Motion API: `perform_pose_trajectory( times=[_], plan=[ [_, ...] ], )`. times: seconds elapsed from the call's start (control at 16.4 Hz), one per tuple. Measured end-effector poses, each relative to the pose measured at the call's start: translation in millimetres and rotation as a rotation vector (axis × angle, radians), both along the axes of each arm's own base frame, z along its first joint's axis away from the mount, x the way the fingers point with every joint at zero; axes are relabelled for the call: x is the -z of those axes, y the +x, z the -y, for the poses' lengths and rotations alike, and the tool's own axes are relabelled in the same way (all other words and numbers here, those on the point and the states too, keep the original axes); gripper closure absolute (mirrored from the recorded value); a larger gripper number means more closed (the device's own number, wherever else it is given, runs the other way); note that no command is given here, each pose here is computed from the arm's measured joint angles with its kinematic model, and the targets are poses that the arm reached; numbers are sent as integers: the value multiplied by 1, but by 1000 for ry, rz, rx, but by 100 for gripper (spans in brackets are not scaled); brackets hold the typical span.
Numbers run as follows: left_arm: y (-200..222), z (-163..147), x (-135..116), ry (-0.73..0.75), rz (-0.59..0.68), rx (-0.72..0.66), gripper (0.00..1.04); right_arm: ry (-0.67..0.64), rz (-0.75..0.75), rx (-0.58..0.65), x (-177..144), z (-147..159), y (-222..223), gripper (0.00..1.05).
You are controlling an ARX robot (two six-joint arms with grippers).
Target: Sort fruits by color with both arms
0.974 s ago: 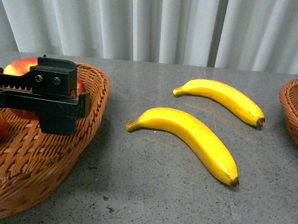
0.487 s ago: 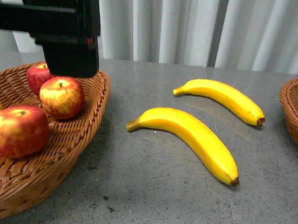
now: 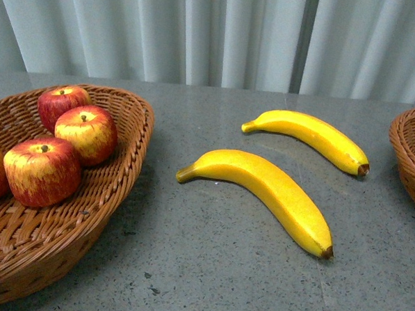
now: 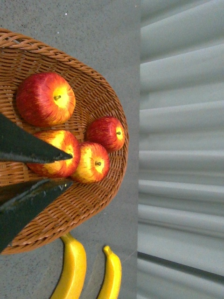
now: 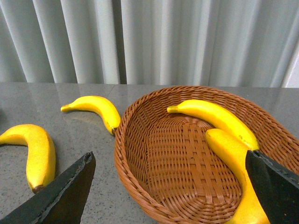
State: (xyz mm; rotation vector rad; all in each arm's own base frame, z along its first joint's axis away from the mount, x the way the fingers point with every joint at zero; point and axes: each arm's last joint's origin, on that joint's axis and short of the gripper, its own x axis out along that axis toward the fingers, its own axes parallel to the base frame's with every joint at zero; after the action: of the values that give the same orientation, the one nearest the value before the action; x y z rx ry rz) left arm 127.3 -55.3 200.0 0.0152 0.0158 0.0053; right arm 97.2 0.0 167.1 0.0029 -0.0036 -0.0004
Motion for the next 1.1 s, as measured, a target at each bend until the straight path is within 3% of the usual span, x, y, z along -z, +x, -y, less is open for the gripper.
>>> perform_pose_trajectory(
  times=[0.06, 0.12, 0.91, 0.97, 1.1],
  plan=[
    [-3, -9, 4, -2, 2, 3, 102, 0, 0, 0, 0, 0, 0, 7],
    [-5, -17, 7, -10, 10, -2, 103, 0, 0, 0, 0, 0, 0, 7],
    [-20, -56, 29, -14, 30, -8, 103, 0, -1, 0, 0, 0, 0, 7],
    [-26, -55, 36, -14, -27, 10, 103, 0, 0, 1, 0, 0, 0, 7],
    [-30, -55, 30, -15, 29, 3, 103, 0, 1, 0, 0, 0, 0, 7]
  ],
)
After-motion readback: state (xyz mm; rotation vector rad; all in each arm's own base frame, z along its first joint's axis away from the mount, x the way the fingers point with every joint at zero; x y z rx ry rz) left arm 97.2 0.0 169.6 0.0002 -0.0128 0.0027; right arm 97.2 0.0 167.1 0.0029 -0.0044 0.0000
